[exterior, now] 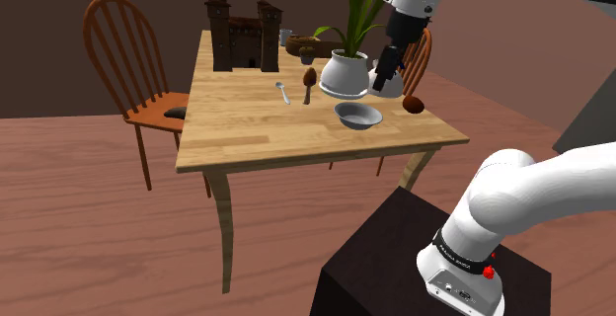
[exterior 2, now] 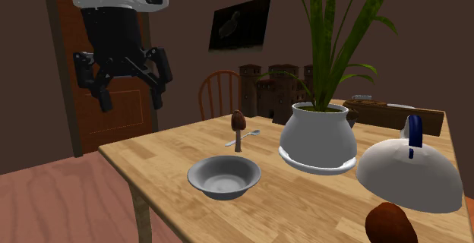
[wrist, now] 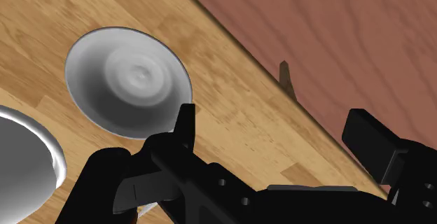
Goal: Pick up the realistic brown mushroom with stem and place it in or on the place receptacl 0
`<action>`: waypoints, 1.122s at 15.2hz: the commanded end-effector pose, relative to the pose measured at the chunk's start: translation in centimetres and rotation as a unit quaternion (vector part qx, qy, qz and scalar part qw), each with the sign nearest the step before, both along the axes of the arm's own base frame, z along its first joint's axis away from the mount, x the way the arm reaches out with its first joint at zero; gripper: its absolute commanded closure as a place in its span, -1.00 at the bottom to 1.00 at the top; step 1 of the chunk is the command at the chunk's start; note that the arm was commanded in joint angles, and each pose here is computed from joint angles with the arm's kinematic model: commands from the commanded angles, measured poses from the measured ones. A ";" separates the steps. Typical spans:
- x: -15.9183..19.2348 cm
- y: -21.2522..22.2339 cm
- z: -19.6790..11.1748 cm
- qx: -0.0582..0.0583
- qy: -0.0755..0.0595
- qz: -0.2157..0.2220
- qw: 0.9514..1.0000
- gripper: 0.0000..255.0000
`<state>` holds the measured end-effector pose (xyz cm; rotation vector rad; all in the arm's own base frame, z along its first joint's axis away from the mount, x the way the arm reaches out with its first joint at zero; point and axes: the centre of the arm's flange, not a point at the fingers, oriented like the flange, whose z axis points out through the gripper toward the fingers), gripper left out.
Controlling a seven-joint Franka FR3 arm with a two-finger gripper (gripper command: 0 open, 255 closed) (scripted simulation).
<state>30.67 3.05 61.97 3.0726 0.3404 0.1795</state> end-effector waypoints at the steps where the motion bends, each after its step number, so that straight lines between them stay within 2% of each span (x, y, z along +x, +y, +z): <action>1: 0.0 0.0 0.0 0.000 0.000 0.000 1.000 -1.00; 9: 10.5 -4.1 -1.2 0.056 0.011 -0.060 0.997 -1.00; 17: 20.3 -9.3 -3.2 0.111 0.022 -0.120 0.986 -1.00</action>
